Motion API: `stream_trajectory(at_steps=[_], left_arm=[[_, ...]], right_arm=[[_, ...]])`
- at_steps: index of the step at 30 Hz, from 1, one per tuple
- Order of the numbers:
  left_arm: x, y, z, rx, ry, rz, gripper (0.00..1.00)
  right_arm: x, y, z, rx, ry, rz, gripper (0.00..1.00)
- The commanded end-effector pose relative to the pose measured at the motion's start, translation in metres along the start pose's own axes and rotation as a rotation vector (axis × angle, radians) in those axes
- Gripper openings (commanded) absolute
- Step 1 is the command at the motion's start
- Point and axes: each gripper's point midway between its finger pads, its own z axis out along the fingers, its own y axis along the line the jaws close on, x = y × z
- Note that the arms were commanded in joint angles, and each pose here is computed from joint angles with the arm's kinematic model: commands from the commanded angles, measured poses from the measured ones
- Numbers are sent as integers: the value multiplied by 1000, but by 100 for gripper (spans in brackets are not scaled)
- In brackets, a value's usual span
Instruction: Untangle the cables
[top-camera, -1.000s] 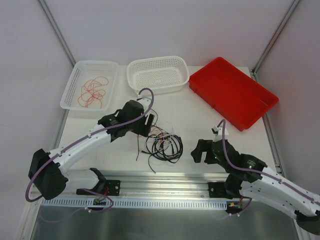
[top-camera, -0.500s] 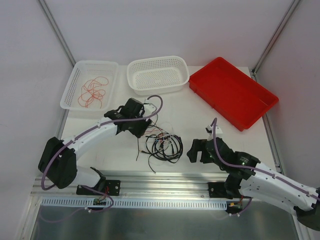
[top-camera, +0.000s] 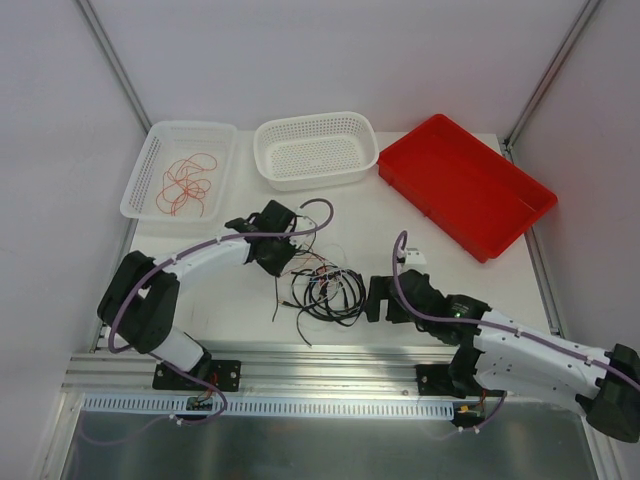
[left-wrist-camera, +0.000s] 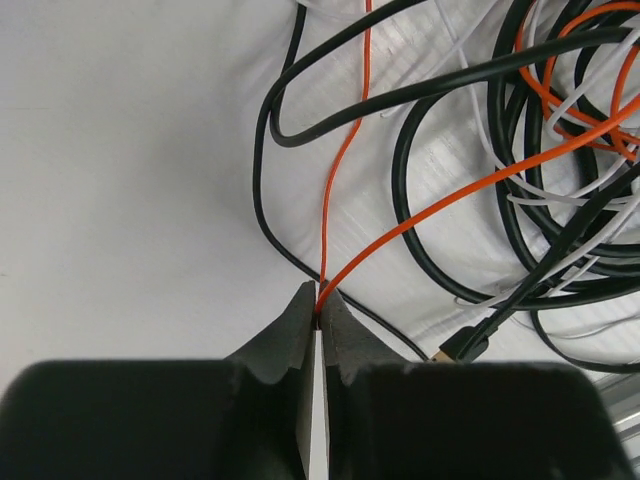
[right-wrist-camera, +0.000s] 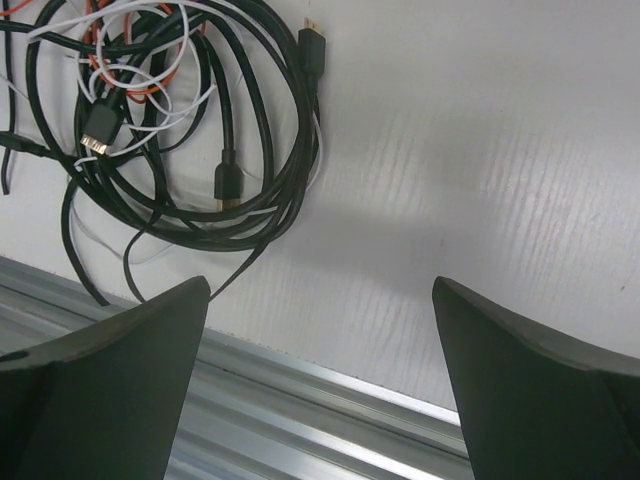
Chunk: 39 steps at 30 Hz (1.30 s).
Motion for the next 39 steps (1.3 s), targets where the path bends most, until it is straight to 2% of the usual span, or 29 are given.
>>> stream_trajectory(at_steps=[1, 9, 14, 24, 27, 30, 31, 34, 37, 39], left_arm=[[-27, 6, -25, -29, -117, -21, 0], [-51, 17, -102, -131, -370, -131, 0], [-75, 14, -176, -126, -574, -201, 0], [-98, 3, -293, -77, -809, -272, 0], [-100, 8, -323, -107, -869, -294, 0], [-100, 21, -348, -181, -916, -328, 0], [-99, 25, -352, -205, -920, -331, 0], [-94, 43, -369, -316, -940, -368, 0], [-91, 58, -381, -406, -951, -394, 0], [-92, 63, -382, -438, -944, -399, 0]], right_arm=[[-20, 22, 8, -21, -45, 74, 99], [-28, 33, 28, 47, -31, 109, 99], [-22, 42, 50, 80, 22, 78, 85], [-6, 36, 79, 160, 109, 75, 65], [1, 27, 82, 182, 139, 111, 57], [4, 15, 79, 201, 154, 151, 38], [-1, 13, 75, 198, 135, 159, 29], [-3, -10, 66, 259, 129, 177, 15], [-10, -35, 53, 311, 98, 201, 4], [-18, -51, 41, 332, 69, 224, 1]])
